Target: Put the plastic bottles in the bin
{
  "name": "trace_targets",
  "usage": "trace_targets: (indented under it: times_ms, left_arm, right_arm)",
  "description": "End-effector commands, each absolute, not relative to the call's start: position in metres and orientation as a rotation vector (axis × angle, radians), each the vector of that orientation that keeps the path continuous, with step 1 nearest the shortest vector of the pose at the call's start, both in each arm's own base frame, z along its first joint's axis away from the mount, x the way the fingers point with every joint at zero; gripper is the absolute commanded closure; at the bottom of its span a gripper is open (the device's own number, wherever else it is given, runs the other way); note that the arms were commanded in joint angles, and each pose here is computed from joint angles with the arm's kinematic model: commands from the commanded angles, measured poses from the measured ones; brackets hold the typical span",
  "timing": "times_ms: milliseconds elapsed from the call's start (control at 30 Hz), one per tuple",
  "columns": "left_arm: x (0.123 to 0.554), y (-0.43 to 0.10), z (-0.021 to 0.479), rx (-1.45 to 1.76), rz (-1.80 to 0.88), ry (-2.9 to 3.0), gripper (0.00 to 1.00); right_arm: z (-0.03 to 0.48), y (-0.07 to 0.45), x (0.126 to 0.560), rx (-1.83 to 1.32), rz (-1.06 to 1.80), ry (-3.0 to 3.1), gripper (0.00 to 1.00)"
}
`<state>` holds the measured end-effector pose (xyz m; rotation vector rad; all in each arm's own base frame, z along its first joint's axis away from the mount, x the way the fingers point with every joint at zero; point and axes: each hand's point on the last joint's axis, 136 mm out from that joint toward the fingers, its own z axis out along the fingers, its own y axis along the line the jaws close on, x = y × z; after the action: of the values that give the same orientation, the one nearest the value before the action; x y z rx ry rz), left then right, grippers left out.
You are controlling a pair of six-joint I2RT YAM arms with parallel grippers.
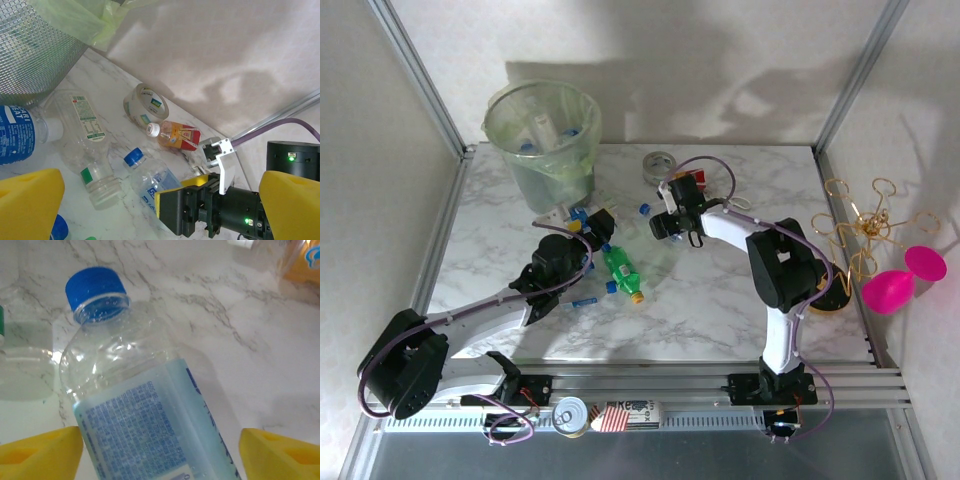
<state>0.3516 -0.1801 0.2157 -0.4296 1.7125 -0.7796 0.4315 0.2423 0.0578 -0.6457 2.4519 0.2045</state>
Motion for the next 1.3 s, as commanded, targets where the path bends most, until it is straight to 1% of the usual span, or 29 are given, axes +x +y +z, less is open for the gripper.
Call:
trace_targets:
  times_ms: [0,167,233,300,367,433,600,767,867,933,1000,1100,1267]
  left_arm:
    - [0.35,-0.183,0.223,-0.434,-0.809,1.689,0.0]
    - [0.35,-0.183,0.221,-0.436,-0.811,1.691,0.0]
    - [0.35,-0.183,0.221,-0.439,-0.809,1.691,0.0]
    - [0.35,-0.183,0.221,-0.439,-0.809,1.692,0.01]
    - [0.35,-0.183,0.221,-0.441,-0.81,1.692,0.0]
    - [0.35,-0.183,0.221,-0.442,-0.811,1.692,0.0]
    - [0.351,-0.186,0.223,-0.442,-0.832,1.687,0.0]
    - [0.35,-0.187,0.225,-0.438,-0.843,1.686,0.0]
    - [0.349,-0.186,0.226,-0.44,-0.843,1.684,0.0]
    - [0.348,-0.187,0.228,-0.438,-0.846,1.682,0.01]
    - [0.348,-0.188,0.229,-0.437,-0.854,1.68,0.0]
    - [0.348,-0.192,0.231,-0.427,-0.869,1.681,0.0]
    - [0.347,-0.203,0.241,-0.404,-0.921,1.669,0.0]
  right_arm:
    - [0.059,0.235,0.422,-0.647,0.162,2.48,0.23]
    - [0.044,0.236,0.418,-0.676,0.161,2.515,0.24]
    - [0.041,0.235,0.417,-0.688,0.149,2.52,0.21]
    - [0.038,0.233,0.417,-0.697,0.125,2.52,0.14]
    - [0.037,0.23,0.419,-0.705,0.095,2.513,0.12]
    - [0.037,0.227,0.421,-0.712,0.071,2.506,0.12]
    - [0.031,0.229,0.422,-0.739,0.072,2.513,0.18]
    - [0.021,0.231,0.419,-0.753,0.09,2.526,0.19]
    - [0.021,0.232,0.419,-0.747,0.097,2.521,0.26]
    - [0.025,0.235,0.419,-0.743,0.122,2.507,0.32]
    - [0.033,0.238,0.418,-0.739,0.15,2.48,0.39]
    - [0.054,0.245,0.416,-0.731,0.218,2.413,0.45]
    - [0.106,0.263,0.407,-0.708,0.4,2.257,0.48]
